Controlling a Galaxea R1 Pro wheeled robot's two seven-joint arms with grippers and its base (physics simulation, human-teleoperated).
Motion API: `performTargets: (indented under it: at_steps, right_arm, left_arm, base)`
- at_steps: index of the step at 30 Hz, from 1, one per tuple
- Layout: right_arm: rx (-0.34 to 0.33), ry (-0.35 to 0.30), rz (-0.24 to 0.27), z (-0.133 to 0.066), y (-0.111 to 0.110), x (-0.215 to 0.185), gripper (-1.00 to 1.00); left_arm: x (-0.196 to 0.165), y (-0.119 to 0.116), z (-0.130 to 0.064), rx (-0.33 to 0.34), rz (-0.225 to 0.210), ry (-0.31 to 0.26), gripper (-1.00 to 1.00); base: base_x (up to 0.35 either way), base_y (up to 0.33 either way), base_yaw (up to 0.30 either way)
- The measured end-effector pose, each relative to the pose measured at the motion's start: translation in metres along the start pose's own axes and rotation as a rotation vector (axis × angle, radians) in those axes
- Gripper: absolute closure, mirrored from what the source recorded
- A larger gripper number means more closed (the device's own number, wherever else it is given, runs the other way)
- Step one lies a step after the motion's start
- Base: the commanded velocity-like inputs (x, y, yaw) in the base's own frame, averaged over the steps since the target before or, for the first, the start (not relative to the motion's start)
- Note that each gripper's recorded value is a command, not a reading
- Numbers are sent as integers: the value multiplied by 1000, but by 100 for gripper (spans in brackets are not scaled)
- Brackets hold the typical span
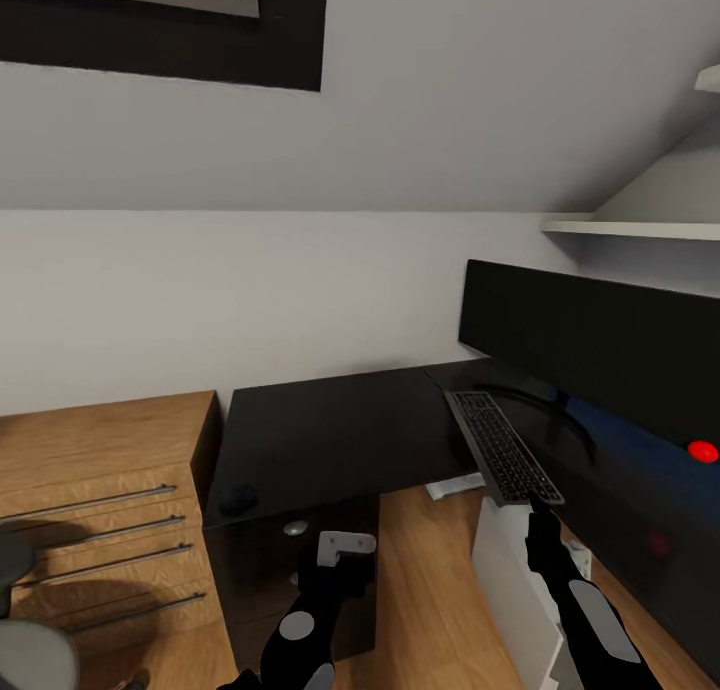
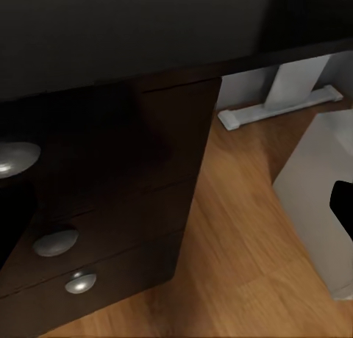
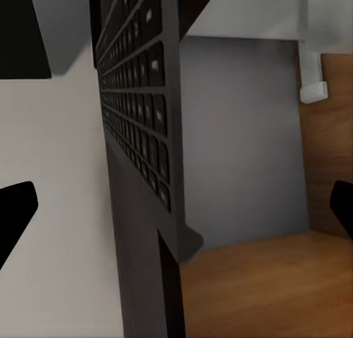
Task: In the bedroom, organize the workspace by keeping the computer under the desk, ensuring the monitor is on the desk, placing the keyboard on the desk next to the monitor, placing the mouse on the desk next to the keyboard, moving the folder from the swivel chair onto the desk next to the mouse, stacking the notebook on top of the folder with the pen on top of the notebook, and positioning the swivel chair next to the desk.
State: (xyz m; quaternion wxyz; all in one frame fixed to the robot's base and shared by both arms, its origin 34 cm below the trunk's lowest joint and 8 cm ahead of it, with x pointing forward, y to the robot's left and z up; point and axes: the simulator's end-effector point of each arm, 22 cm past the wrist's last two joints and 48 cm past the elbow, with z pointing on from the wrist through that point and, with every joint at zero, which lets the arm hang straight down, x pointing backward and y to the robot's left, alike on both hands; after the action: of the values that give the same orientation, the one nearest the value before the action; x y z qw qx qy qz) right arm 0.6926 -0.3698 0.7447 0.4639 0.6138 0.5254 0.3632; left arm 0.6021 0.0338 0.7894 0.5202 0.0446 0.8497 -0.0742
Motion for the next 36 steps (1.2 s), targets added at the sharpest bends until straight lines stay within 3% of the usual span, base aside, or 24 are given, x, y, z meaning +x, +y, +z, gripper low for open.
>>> performTargets:
  at_steps: [21,36]
  right_arm:
    - [1,-15,-15,1,0,-12,-100]
    - [12,-16,-15,1,-5,-12,-100]
  left_arm:
    - [1,-5,-2,11,9,0,-100]
    - [2,-6,-2,13,8,1,-100]
  base:
    - [128,0,0]
    - [24,0,0]
